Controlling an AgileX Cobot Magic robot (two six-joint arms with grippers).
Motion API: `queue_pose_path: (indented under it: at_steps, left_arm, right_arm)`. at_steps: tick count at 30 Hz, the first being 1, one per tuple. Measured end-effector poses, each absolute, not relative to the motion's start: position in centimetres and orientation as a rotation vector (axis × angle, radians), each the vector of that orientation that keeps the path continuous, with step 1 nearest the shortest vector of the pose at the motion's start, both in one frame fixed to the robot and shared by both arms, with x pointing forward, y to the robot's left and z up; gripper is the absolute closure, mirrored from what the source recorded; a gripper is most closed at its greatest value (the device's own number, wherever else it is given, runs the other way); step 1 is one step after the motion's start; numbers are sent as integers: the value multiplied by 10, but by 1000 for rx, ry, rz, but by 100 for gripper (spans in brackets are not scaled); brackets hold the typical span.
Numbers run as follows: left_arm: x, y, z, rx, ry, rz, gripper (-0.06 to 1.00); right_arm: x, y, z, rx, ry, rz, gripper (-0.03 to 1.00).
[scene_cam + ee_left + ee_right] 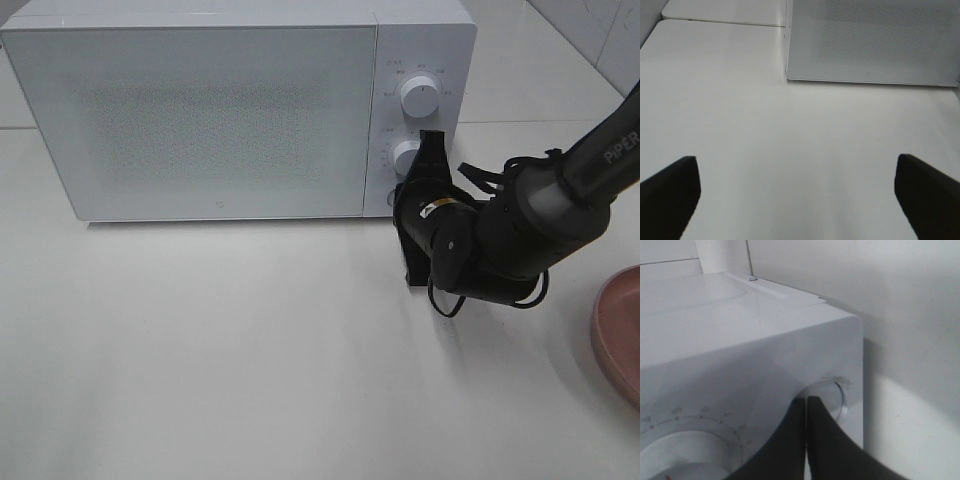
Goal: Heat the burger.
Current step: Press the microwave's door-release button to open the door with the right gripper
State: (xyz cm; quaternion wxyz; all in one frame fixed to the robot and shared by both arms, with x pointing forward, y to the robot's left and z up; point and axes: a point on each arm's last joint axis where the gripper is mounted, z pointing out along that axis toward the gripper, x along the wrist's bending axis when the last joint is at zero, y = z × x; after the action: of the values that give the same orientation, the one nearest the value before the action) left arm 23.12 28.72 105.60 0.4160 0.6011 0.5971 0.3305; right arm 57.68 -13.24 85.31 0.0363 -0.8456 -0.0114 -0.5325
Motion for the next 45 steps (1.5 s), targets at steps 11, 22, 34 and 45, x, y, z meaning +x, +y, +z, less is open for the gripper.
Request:
queue_pose_path:
  at_steps: [11,22,34,45]
  left_arm:
    - [231,287,1056,1509,1499,830,-3]
    - [231,287,1056,1509,1499,830,-3]
    - [231,287,1056,1509,1499,830,-3]
    - [231,287,1056,1509,1499,830,-3]
  right_arm:
    - [584,-125,841,-2588,-23,-1644,96]
    - [590,-124,839,-2596,23,-1628,96]
    - [588,-124,840,-2596,15,-1627,96]
    - [581,-133,850,-2582,-36,-1604,96]
